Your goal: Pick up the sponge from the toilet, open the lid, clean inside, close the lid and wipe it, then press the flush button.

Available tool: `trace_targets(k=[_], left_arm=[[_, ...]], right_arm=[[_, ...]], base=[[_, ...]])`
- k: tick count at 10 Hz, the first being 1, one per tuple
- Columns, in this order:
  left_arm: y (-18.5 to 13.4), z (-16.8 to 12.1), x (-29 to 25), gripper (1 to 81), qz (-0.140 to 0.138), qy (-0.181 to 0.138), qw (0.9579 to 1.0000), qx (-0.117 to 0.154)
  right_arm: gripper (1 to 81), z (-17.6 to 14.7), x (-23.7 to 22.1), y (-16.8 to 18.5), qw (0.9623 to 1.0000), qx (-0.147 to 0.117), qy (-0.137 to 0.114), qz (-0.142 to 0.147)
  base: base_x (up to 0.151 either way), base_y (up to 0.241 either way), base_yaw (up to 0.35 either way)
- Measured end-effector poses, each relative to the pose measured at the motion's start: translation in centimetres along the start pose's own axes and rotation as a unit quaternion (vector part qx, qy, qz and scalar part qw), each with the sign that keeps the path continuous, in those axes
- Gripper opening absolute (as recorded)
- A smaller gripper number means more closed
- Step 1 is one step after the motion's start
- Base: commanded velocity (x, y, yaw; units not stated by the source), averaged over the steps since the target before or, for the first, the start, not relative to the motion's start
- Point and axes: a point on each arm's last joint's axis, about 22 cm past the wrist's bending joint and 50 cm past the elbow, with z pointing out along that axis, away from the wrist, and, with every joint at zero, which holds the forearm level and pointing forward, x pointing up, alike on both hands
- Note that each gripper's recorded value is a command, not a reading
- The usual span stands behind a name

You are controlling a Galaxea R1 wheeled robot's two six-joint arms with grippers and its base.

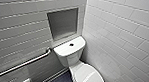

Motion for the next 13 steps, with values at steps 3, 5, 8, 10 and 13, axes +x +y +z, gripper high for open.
trace_targets(k=[3, 5, 8, 10, 13], left_arm=[[0.8, 0.2, 0.0, 81.1, 0.008, 0.029, 0.9992, 0.026], [3.0, 0.3, -0.1, 81.1, 0.013, 0.054, 0.9983, 0.018], [2.4, -1.1, -0.4, 81.1, 0.022, 0.080, 0.9962, 0.025], [1.8, -1.4, -2.2, 81.1, 0.019, 0.074, 0.9966, 0.030], [1.5, -1.7, -5.4, 81.1, 0.012, 0.060, 0.9976, 0.032]], right_arm=[[1.0, 0.2, 0.7, 0.0, 0.9976, -0.010, 0.027, -0.062], [1.0, 0.7, 0.4, -1.6, 0.9948, -0.002, 0.041, -0.093], [1.0, 0.5, 0.1, -2.2, 0.9915, -0.002, 0.063, -0.114], [1.0, 0.3, -2.3, -1.6, 0.9923, -0.010, 0.056, -0.110], [1.0, 0.6, -5.6, -1.5, 0.9934, -0.021, 0.046, -0.104]], base=[[0.000, 0.000, 0.000], [0.000, 0.000, 0.000], [0.000, 0.000, 0.000], [0.000, 0.000, 0.000], [0.000, 0.000, 0.000]])
